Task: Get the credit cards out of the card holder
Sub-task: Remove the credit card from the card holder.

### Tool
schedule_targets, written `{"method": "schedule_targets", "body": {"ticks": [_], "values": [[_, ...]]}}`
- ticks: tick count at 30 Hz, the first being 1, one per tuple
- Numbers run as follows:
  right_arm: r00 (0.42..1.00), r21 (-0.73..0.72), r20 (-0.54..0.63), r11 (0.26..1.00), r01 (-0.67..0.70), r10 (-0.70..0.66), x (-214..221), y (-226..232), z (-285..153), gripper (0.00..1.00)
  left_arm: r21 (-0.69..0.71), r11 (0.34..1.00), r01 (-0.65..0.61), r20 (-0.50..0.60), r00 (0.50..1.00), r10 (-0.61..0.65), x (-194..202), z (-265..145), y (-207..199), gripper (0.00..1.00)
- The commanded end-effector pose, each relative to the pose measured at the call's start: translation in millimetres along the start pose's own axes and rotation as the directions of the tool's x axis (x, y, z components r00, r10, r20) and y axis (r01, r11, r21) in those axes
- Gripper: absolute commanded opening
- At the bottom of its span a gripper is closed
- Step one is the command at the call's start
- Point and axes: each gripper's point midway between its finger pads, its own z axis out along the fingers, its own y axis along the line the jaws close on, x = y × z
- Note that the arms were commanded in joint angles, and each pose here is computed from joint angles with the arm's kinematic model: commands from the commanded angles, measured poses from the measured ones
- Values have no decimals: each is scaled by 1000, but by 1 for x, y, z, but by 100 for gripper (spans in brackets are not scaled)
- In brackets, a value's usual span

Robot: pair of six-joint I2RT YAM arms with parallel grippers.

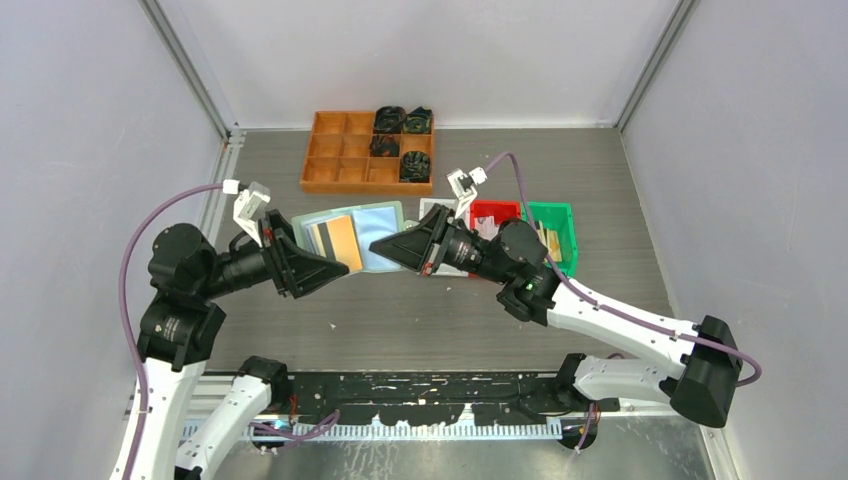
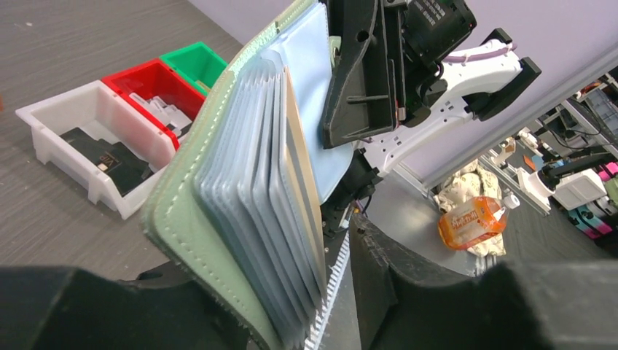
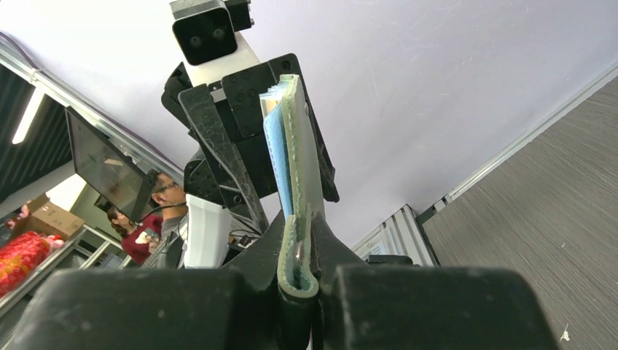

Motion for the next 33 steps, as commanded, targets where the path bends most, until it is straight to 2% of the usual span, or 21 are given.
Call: {"method": "schedule_targets", "body": {"ticks": [1, 5, 12, 17, 20, 23, 25, 27, 30, 33], "values": [[991, -118, 135, 992, 37, -21, -32, 40, -7, 1, 13, 998, -56, 73, 996, 55, -21, 1, -7, 46], [991, -115, 131, 993, 35, -20, -29, 38, -8, 1, 18, 998, -60, 84, 995, 58, -25, 1, -10, 38], [991, -119, 130, 993, 28, -12, -25, 37, -9, 1, 23, 998, -65, 85, 994, 63, -28, 1, -11, 33], [992, -113, 128, 993, 20, -6, -23, 35, -12, 3, -4, 994, -105, 103, 989, 105, -30, 0, -9, 18], [992, -75, 122, 996, 41, -32, -23, 33, -18, 27, -25, 992, -122, 91, 988, 123, -27, -1, -4, 11], [991, 44, 104, 996, 80, -84, -26, 20, -27, 64, -78, 989, -124, 47, 991, 128, -20, -1, 9, 3], [985, 126, 109, 985, 121, -135, -37, 14, -37, 76, -146, 980, -137, 16, 990, 141, -16, -2, 24, 1], [974, 190, 121, 968, 166, -191, -54, 17, -46, 81, -220, 963, -154, -23, 988, 153, -11, -4, 42, 1], [966, 261, 120, 946, 192, -229, -75, 24, -58, 82, -302, 938, -168, -93, 985, 146, -1, -8, 65, 1], [980, 253, 41, 951, 178, -194, -69, 30, -51, 81, -347, 925, -158, -156, 982, 109, 10, -8, 83, 1]]}}
